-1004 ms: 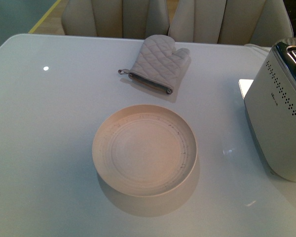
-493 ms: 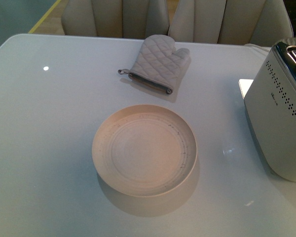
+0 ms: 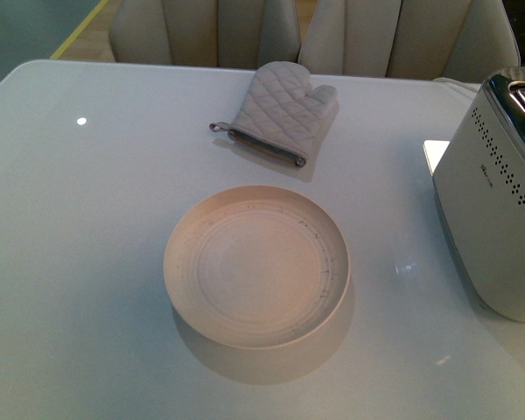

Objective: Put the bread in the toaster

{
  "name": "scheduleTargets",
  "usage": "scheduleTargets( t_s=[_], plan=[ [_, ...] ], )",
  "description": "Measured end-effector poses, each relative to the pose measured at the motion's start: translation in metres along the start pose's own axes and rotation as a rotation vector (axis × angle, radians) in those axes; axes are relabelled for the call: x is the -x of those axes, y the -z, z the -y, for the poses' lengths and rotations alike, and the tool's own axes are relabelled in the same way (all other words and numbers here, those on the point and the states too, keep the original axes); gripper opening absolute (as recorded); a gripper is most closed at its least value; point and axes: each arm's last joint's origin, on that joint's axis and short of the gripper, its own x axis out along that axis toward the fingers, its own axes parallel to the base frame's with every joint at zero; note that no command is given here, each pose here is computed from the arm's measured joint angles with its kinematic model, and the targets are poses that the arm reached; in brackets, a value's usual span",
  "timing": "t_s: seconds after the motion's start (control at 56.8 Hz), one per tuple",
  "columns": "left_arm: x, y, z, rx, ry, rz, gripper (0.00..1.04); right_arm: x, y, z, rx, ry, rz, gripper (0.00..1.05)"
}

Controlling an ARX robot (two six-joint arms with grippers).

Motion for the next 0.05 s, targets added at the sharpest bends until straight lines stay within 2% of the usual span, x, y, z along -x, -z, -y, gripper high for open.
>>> scheduleTargets(
  t_s=[0.053],
  plan=[
    [0.0, 0.0, 0.0, 0.0, 0.0, 0.0, 0.97, 0.0, 0.0, 0.0, 0.0, 0.0, 0.0, 0.96]
  ],
)
